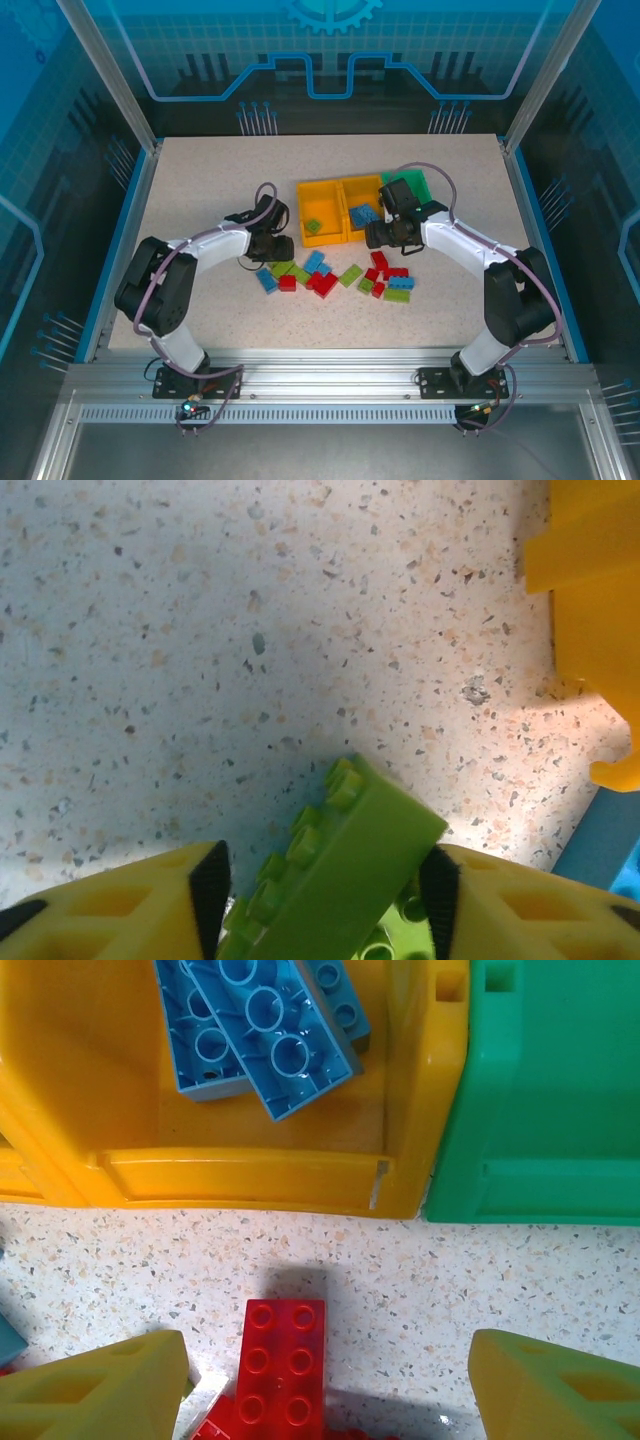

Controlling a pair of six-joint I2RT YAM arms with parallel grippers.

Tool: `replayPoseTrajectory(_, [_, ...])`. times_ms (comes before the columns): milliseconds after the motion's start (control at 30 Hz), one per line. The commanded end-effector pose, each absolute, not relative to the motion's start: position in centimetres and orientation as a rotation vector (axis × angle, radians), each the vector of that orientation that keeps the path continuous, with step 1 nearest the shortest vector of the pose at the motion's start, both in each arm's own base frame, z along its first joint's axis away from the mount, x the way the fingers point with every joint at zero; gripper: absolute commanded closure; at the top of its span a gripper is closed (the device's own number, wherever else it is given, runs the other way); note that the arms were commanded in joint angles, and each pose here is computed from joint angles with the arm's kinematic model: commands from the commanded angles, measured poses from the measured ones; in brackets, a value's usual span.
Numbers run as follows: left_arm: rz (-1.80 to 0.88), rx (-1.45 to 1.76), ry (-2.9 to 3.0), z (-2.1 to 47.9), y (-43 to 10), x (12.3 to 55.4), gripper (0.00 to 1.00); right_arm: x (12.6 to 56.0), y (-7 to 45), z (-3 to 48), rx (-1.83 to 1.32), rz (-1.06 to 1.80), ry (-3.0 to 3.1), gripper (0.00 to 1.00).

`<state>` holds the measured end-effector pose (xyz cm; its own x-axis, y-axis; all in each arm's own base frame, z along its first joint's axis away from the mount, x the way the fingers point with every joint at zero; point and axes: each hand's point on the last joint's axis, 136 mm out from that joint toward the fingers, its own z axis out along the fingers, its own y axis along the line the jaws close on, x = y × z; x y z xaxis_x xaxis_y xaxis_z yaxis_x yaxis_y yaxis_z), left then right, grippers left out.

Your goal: Sort the legos into containers by color

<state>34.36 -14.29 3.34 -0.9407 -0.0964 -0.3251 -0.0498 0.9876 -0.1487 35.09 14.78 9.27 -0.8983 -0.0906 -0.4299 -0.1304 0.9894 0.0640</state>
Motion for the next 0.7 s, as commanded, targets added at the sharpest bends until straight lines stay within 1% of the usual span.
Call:
replayPoseTrajectory(0, [-0.181, -0.087, 2.810, 3.1, -14.5, 34.8, 0.52, 34.7, 14.2, 9.7, -0.129, 0.132, 2.690, 0.24])
replayPoseTrajectory(100, [-0.179, -0.103, 2.819, 2.7, -14.5, 34.8, 0.65, 34.7, 14.1, 9.9, -0.133, 0.126, 2.687, 0.23])
replayPoseTrajectory(167, [-0.177, -0.109, 2.819, 2.8, -14.4, 34.8, 0.71, 34.7, 14.1, 9.9, -0.136, 0.126, 2.686, 0.23])
replayPoseTrajectory(300, [-0.176, -0.129, 2.801, 3.3, -14.1, 34.7, 0.78, 34.7, 14.1, 9.8, -0.138, 0.126, 2.689, 0.23])
replayPoseTrajectory(400, [-0.196, -0.150, 2.774, 4.2, -14.2, 34.8, 0.81, 34.6, 14.1, 9.6, -0.137, 0.128, 2.691, 0.23])
replayPoseTrajectory(500, [-0.239, -0.177, 2.727, 6.0, -14.5, 35.3, 0.81, 34.5, 14.1, 9.5, -0.134, 0.130, 2.694, 0.23])
replayPoseTrajectory(667, [-0.339, -0.196, 2.578, 11.5, -15.7, 37.2, 0.80, 34.4, 14.3, 9.6, -0.133, 0.147, 2.688, 0.23])
